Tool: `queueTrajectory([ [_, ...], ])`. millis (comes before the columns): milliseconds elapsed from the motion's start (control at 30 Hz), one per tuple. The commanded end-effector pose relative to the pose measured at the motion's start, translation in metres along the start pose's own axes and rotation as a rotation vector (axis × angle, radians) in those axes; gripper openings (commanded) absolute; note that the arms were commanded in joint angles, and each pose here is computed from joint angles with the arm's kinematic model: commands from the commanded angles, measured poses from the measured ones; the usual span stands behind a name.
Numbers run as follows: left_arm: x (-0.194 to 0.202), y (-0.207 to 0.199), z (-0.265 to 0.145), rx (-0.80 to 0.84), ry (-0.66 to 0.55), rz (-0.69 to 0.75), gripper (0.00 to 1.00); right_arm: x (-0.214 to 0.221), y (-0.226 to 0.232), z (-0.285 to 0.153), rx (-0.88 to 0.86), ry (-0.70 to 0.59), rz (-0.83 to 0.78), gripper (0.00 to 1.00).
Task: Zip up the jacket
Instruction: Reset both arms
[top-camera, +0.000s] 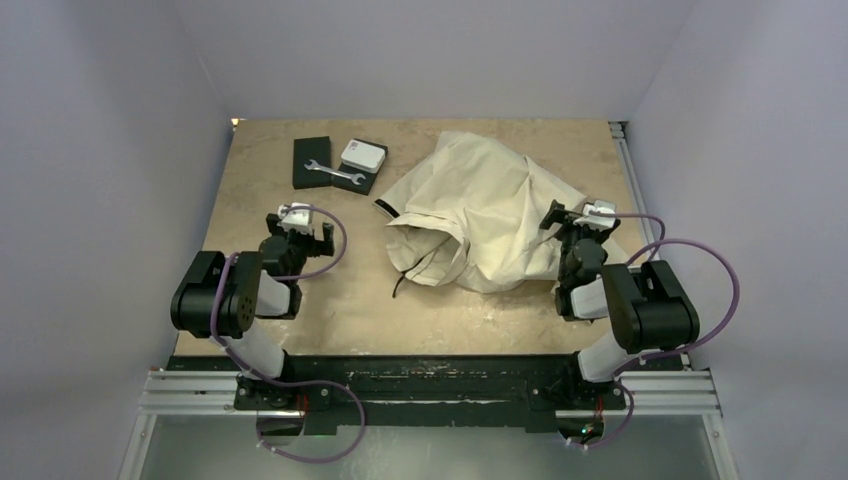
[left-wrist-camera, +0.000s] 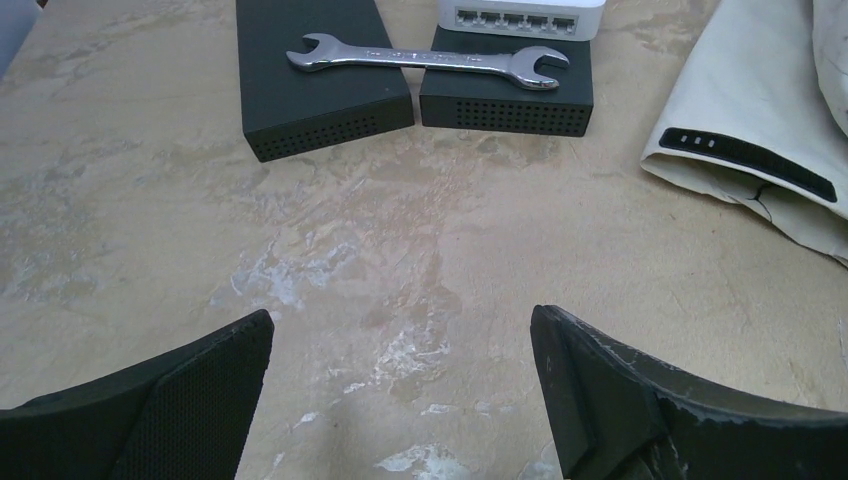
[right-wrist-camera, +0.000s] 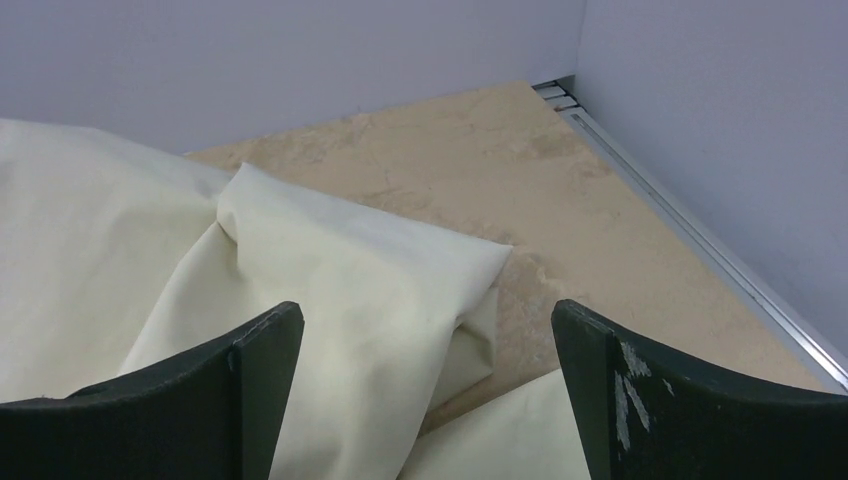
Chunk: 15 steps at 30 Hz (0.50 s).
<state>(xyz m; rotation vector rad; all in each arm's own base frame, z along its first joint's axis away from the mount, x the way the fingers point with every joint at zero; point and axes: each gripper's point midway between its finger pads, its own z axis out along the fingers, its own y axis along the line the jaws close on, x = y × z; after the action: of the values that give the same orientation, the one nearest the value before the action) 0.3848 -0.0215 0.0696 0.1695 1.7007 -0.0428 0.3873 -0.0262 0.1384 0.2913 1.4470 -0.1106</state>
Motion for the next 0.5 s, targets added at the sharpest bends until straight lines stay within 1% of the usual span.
queueTrajectory([
  [0,-0.0074,0.0043,0.0013,-0.024,-0.027,-0.022,0.99,-0.0176,-0.0059,0.0002,0.040,-0.065,0.019,0.99],
  [67,-0.0060,0.0048,0.0010,-0.027,-0.020,-0.022,0.99,-0.0215,-0.0074,0.0003,0.043,-0.086,-0.005,0.99],
  [100,-0.0081,0.0046,0.0014,-0.025,-0.033,-0.020,0.99,-0.0199,-0.0067,0.0004,0.042,-0.078,0.007,0.99],
  [467,-0.0058,0.0051,0.0034,-0.027,-0.018,-0.020,0.99,-0.0215,-0.0076,0.0003,0.044,-0.085,-0.004,0.99],
])
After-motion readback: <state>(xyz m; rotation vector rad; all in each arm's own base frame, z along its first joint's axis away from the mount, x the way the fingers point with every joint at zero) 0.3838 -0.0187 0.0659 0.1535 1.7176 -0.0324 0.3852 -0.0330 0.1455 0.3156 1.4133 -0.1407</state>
